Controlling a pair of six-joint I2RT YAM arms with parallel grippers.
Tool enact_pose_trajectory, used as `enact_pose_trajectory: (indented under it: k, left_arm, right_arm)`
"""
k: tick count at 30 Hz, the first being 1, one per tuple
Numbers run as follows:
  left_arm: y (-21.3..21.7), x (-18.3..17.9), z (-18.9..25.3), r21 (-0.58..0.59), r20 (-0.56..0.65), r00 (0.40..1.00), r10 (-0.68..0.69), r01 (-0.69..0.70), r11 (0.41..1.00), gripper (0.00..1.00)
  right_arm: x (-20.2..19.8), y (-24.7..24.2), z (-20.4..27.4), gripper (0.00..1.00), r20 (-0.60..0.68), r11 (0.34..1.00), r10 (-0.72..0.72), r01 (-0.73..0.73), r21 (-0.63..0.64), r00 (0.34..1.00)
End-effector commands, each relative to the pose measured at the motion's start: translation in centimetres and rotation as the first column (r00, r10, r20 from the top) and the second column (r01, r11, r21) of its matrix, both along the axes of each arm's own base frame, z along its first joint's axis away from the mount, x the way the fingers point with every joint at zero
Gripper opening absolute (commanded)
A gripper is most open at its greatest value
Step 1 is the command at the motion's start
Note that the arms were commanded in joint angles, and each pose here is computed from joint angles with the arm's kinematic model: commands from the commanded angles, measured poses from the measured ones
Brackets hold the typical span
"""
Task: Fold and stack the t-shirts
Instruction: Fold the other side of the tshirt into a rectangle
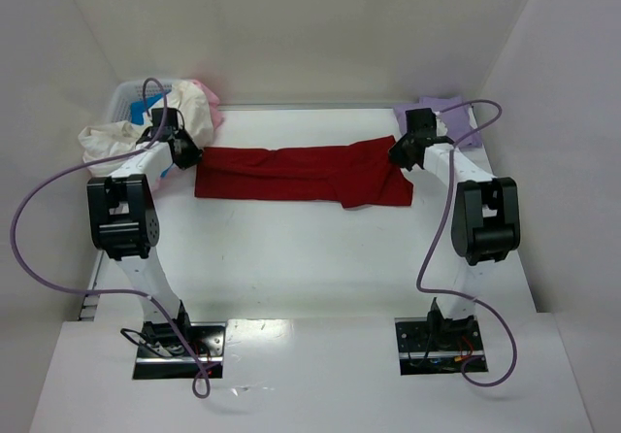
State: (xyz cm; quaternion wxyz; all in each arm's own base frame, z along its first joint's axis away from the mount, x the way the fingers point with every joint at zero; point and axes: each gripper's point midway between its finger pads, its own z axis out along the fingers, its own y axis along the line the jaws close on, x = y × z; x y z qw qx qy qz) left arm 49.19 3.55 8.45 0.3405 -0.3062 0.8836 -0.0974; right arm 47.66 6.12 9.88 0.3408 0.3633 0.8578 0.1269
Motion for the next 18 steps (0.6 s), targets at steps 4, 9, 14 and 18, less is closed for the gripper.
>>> enact_pose_trajectory:
  k: [4, 9, 14, 18]
  left_arm:
    - [2.9, 0.6, -0.5, 0.100, -0.001, 0.997, 0.074, -0.074, 0.992, 0.08]
    - [1.9, 0.7, 1.5, 0.097, 0.044, 0.997, 0.063, -0.067, 0.993, 0.43]
    - [-0.3, 2.1, 5.9, 0.111, 0.183, 0.983, -0.027, 0.007, 0.994, 0.80]
    - [-5.3, 2.8, 8.1, 0.112, 0.260, 0.944, -0.202, 0.179, 0.978, 0.87]
  right_arm:
    - [2.6, -0.5, 2.0, 0.14, 0.094, 1.000, -0.001, 0.002, -0.012, 0.996]
    - [2.7, -0.4, 2.1, 0.30, 0.101, 0.999, 0.031, -0.028, -0.031, 0.994]
    - [2.5, -0.6, 3.8, 0.48, 0.136, 0.996, 0.069, -0.060, -0.069, 0.988]
    - [2.2, -0.6, 6.2, 0.58, 0.181, 0.990, 0.113, -0.095, -0.102, 0.977]
